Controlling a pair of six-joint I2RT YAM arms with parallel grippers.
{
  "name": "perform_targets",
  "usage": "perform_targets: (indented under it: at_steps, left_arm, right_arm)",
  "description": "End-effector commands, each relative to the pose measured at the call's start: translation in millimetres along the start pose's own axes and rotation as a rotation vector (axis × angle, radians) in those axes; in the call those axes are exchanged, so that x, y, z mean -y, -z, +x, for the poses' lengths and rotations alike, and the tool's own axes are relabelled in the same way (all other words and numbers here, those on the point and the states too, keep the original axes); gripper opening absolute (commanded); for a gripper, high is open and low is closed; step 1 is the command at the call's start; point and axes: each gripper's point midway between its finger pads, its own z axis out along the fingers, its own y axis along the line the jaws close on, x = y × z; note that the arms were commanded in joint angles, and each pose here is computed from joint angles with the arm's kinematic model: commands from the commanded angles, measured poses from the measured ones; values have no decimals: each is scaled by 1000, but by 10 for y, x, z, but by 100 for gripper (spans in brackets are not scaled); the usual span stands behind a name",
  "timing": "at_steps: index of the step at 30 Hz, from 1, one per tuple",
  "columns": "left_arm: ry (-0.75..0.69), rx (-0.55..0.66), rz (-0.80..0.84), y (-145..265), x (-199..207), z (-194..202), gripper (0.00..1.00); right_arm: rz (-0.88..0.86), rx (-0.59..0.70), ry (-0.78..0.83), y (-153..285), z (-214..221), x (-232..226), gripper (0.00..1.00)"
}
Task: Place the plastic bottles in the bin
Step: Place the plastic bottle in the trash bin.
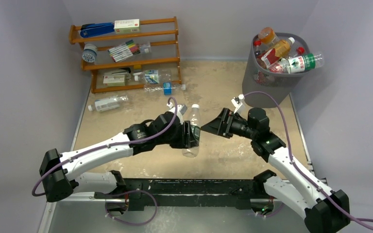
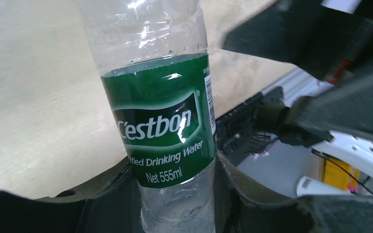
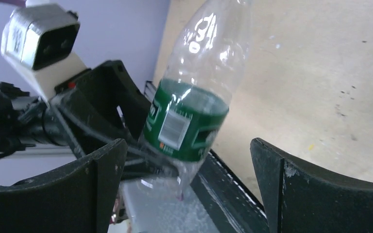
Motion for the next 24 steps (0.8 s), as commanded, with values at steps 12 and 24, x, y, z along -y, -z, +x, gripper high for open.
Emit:
perform_targets:
  at_steps: [12, 24]
  left_arm:
    - [-148, 91, 230, 290, 694, 42, 34]
    - [-205, 119, 240, 303, 729, -15, 35]
  right_arm:
    - [-196, -9, -67, -144, -162, -376, 95]
    - [-215, -18, -46, -109, -154, -442, 75]
